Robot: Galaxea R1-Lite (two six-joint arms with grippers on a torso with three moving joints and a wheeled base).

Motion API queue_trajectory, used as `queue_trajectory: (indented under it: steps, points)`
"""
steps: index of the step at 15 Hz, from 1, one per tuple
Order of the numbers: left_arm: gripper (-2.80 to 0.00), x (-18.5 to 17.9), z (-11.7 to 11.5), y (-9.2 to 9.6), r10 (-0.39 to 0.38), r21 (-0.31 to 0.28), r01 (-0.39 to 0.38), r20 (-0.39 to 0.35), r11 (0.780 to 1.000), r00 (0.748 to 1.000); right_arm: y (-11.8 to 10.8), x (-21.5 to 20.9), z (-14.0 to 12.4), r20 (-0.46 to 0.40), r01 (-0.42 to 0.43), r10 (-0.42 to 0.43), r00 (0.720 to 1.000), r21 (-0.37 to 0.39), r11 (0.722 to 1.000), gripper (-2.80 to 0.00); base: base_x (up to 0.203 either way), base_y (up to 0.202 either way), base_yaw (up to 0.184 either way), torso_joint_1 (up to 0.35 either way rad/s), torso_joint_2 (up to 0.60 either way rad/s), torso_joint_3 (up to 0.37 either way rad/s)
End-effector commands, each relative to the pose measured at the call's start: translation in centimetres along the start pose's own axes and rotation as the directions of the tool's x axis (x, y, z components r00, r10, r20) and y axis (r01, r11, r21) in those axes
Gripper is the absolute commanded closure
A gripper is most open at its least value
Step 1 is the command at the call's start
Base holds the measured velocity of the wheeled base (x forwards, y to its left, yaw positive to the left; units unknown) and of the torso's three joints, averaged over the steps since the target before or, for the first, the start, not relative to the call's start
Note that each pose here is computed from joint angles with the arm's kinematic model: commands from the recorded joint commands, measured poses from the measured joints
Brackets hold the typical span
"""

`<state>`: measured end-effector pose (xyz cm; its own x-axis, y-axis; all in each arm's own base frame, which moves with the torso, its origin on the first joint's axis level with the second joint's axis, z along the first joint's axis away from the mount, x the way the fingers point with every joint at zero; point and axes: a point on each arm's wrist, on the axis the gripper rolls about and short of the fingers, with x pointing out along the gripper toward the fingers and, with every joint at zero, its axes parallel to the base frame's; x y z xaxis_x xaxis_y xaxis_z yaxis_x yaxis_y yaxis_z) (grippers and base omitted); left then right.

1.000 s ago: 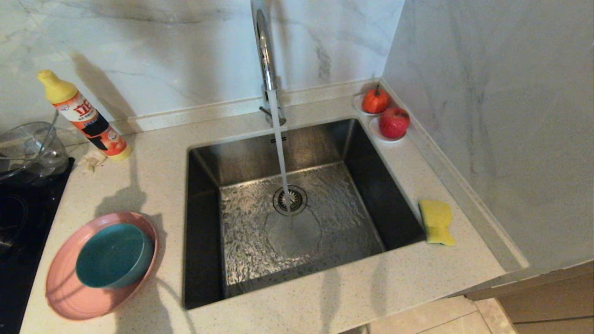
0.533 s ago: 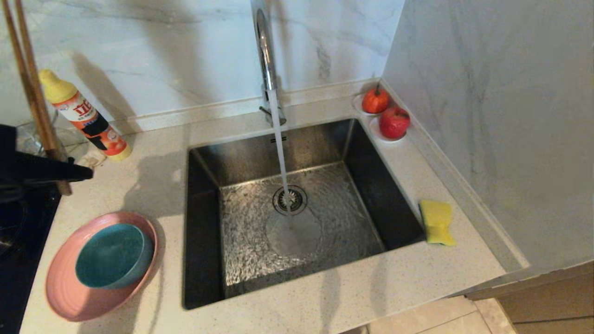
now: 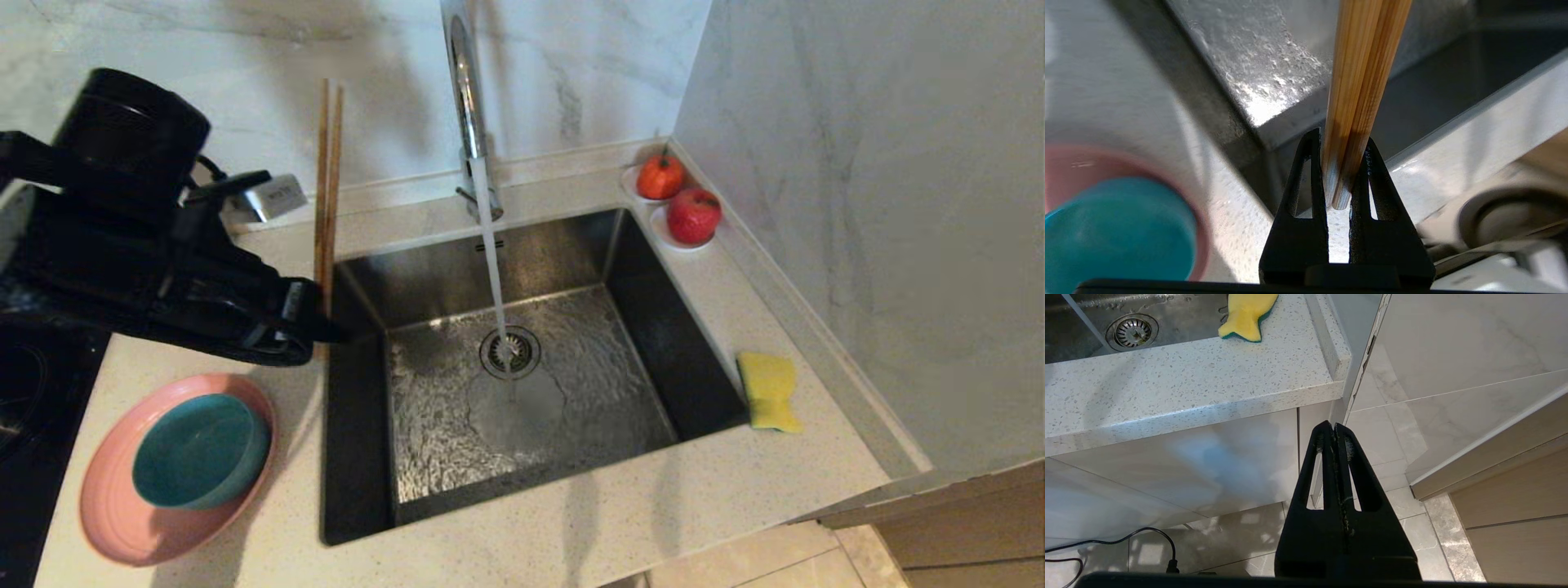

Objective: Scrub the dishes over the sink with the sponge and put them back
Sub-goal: Rinse the chopsticks

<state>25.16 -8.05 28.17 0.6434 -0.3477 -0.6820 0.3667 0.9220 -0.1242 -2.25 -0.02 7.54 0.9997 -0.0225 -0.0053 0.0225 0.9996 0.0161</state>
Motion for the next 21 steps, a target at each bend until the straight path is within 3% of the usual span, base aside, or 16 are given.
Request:
queue_trajectory:
  steps: [1,3,7,10,14,16,21]
  points:
    - [0.0,4.2,-0.6,-1.0,-0.006,0.036,0.009,-0.099,0.999,0.995,0.0,0.0,0.0,-0.001,0.001,-0.001,1.0,0.001,1.0,0.0,0.0,0.0,0.0,0.0,0.0,0.0]
    - [0.0,5.8,-1.6,-1.6,0.016,0.064,-0.008,-0.122,0.998,0.992,0.0,0.0,0.0,-0.001,0.001,-0.001,1.0,0.001,1.0,0.0,0.0,0.0,0.0,0.0,0.0,0.0]
    - [0.0,9.8,-4.0,-3.6,0.063,0.174,-0.044,-0.11,0.984,0.992,0.0,0.0,0.0,0.0,-0.001,0.001,1.0,0.0,1.0,0.0,0.0,0.0,0.0,0.0,0.0,0.0]
    - [0.0,11.0,-4.9,-5.3,0.036,0.207,-0.007,-0.139,0.978,0.99,0.0,0.0,0.0,0.001,0.0,0.0,1.0,0.001,1.0,0.0,0.0,0.0,0.0,0.0,0.0,0.0]
    - [0.0,12.3,-5.1,-6.5,0.013,0.224,0.006,-0.086,0.975,0.996,0.0,0.0,0.0,0.0,0.001,-0.001,1.0,0.0,1.0,0.0,0.0,0.0,0.0,0.0,0.0,0.0]
    - [0.0,13.0,-5.2,-6.3,0.037,0.207,-0.023,-0.064,0.978,0.997,0.0,0.0,0.0,0.0,0.001,-0.001,1.0,0.001,1.0,0.0,0.0,0.0,0.0,0.0,0.0,0.0]
    - [0.0,15.6,-4.5,-6.2,0.053,0.052,-0.052,-0.016,0.997,0.998,0.0,0.0,0.0,0.001,0.001,-0.001,1.0,0.001,1.0,0.0,0.0,0.0,0.0,0.0,0.0,0.0]
